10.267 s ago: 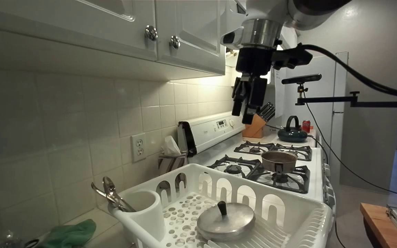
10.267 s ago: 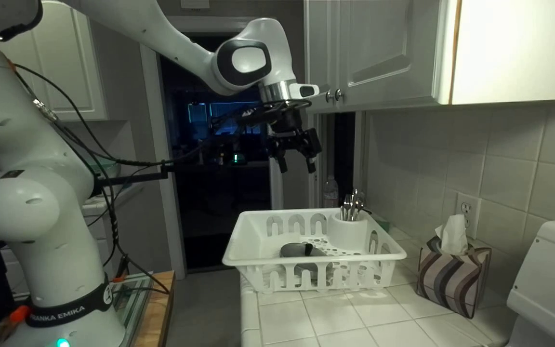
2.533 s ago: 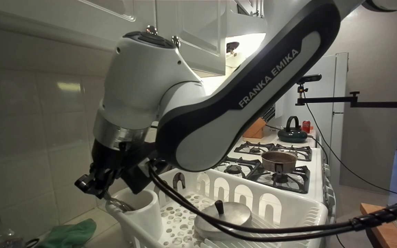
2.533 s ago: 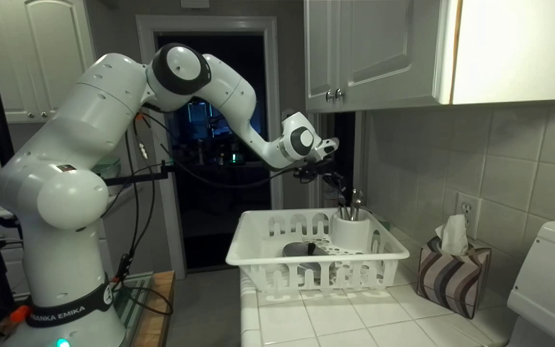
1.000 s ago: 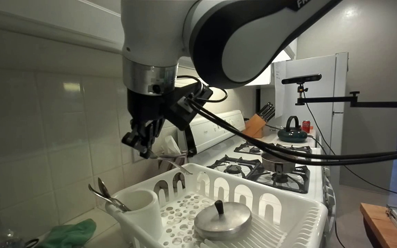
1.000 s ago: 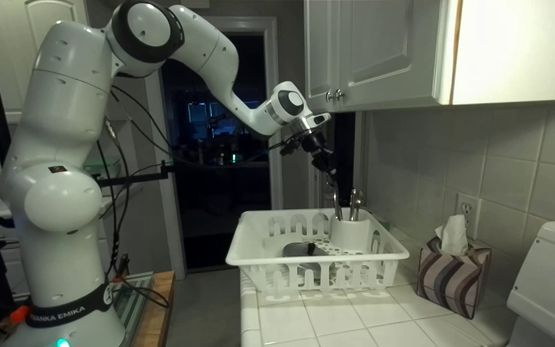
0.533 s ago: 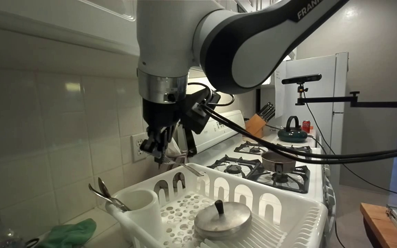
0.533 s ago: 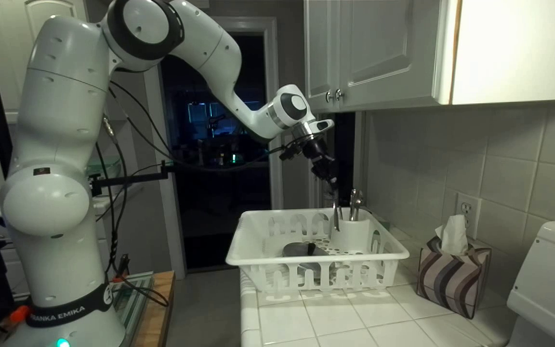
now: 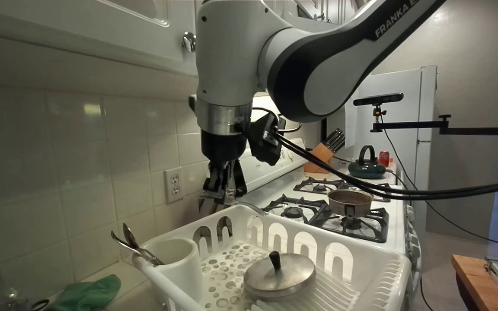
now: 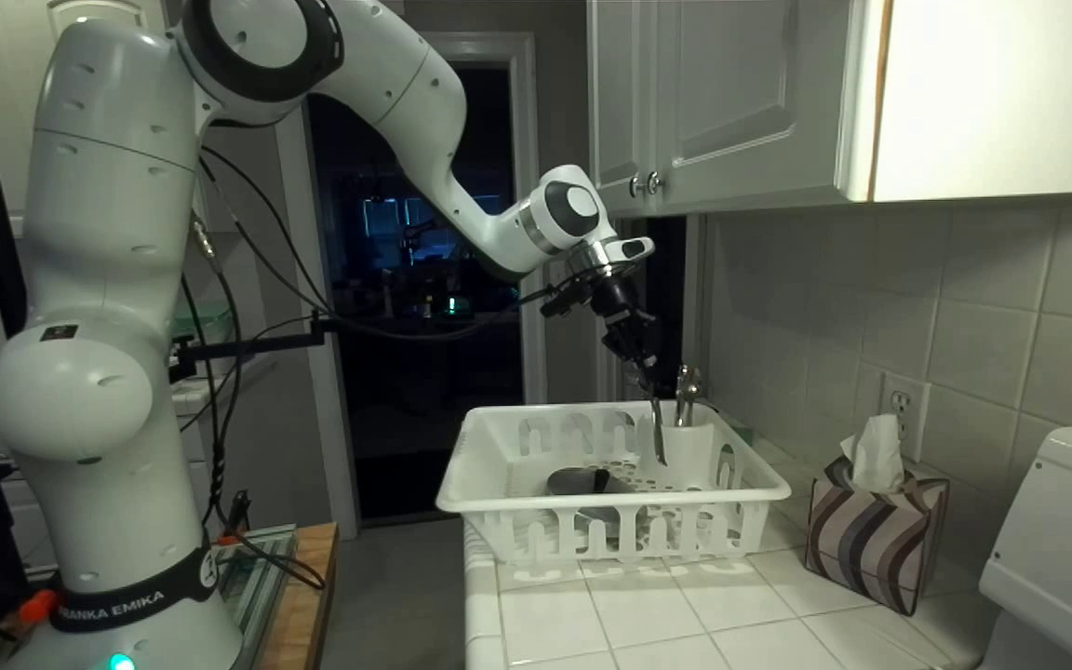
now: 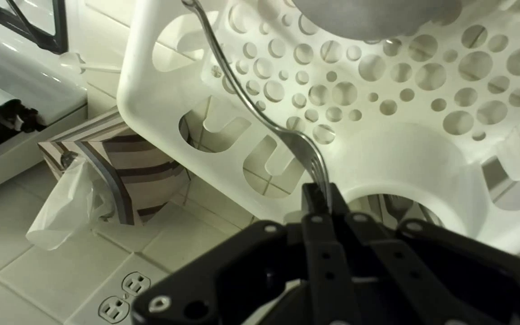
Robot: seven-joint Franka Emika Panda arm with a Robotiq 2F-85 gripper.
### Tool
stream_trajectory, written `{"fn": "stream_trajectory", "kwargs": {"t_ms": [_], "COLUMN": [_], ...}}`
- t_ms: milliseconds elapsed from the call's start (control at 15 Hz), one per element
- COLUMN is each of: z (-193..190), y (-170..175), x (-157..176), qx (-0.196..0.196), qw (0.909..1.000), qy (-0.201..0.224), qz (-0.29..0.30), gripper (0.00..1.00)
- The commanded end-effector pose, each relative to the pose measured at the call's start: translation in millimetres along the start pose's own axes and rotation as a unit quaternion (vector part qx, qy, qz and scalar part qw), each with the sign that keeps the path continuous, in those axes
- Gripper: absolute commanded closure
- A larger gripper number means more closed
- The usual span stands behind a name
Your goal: Take the fork off of the dish rack
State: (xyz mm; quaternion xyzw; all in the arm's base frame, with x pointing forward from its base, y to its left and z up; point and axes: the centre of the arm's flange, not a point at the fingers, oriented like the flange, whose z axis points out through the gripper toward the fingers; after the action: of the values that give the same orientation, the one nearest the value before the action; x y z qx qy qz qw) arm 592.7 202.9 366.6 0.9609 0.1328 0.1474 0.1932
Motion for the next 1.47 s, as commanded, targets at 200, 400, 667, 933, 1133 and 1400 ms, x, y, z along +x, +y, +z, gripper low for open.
{"fn": "stream_trajectory", "kwargs": {"t_ms": [200, 400, 667, 933, 1133, 1400], "z": [8.9, 15.4, 16.6, 11.8, 12.1, 10.8], "y": [28.8, 30.2, 29.8, 39.6, 51.0, 65.6], "x": [-25.7, -19.8, -12.6, -18.6, -28.4, -40.4], "qx": [0.002, 0.017, 0.03, 0.018, 0.014, 0.012], "qw": [1.0, 0.9995, 0.9985, 0.9987, 0.9987, 0.9979], "qy": [0.003, 0.022, 0.04, 0.033, 0.034, 0.025], "qz": [-0.002, 0.016, 0.024, 0.035, 0.035, 0.058], "gripper": [0.99, 0.99, 0.99, 0.99, 0.99, 0.99]}}
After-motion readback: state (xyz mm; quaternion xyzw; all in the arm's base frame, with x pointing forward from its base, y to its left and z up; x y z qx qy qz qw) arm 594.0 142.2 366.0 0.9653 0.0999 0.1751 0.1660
